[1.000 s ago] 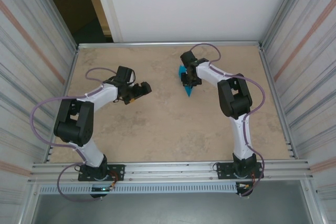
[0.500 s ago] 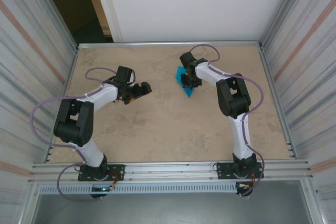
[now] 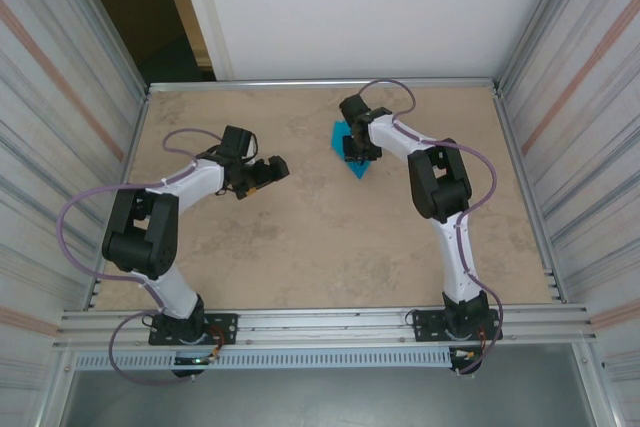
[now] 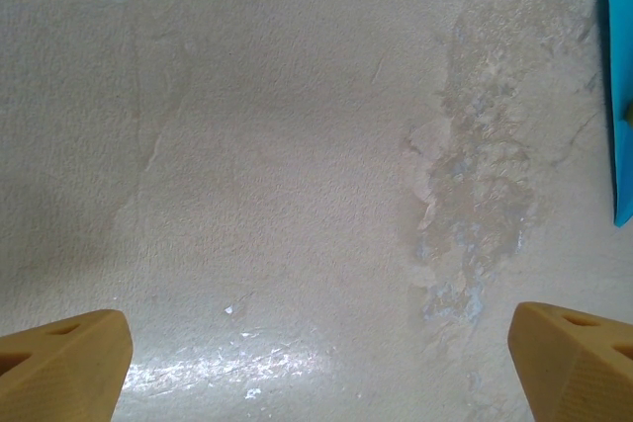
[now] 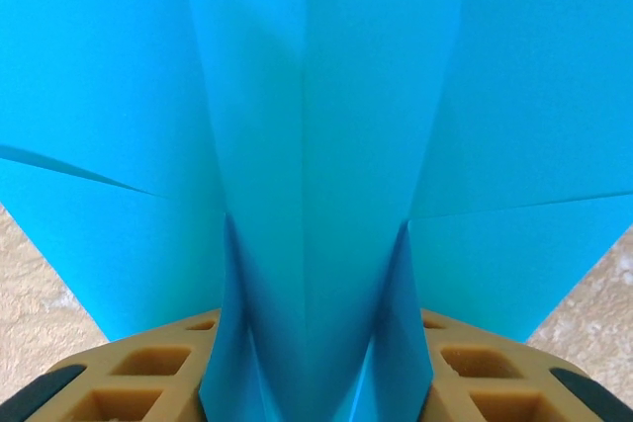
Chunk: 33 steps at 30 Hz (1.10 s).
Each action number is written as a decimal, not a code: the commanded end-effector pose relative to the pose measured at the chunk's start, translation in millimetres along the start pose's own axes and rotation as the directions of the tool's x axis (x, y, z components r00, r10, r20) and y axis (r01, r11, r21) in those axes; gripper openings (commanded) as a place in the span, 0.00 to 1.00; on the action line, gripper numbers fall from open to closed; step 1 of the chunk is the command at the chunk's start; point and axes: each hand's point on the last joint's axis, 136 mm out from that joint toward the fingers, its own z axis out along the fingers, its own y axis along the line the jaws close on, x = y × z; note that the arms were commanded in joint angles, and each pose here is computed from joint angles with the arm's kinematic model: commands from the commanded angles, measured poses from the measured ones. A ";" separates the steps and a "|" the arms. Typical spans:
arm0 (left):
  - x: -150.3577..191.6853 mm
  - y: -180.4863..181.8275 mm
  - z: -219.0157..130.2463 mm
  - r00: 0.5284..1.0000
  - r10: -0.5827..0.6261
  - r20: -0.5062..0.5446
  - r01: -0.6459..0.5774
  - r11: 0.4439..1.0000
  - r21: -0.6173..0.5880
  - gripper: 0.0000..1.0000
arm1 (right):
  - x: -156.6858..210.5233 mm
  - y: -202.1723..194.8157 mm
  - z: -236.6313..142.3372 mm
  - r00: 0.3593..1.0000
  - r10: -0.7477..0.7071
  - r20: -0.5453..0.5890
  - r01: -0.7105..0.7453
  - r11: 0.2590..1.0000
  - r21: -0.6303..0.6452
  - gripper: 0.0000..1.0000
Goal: Fold a paper plane with a square sheet of paper (pick it up from the middle)
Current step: Move the paper plane to the top-center of the table.
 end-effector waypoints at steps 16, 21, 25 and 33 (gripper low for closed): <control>-47.4 -31.4 -75.8 0.973 0.079 0.216 -0.080 0.997 -0.003 0.98 | -43.6 -2.3 -81.4 0.990 0.030 0.138 -0.023 0.998 -0.054 0.54; -67.6 -28.0 -112.5 0.926 0.127 0.354 -0.109 0.992 -0.071 0.99 | -45.4 -20.2 -124.4 0.974 0.068 0.218 -0.052 0.996 -0.076 0.69; -78.2 -11.9 -139.0 0.873 0.147 0.465 -0.097 0.987 -0.130 0.99 | -42.0 -54.8 -158.9 0.940 0.115 0.322 -0.106 0.993 -0.047 0.79; -79.5 47.4 -174.5 0.721 0.233 0.653 -0.019 0.948 -0.318 0.99 | 4.1 -164.6 -220.1 0.781 0.208 0.589 -0.309 0.948 0.074 0.99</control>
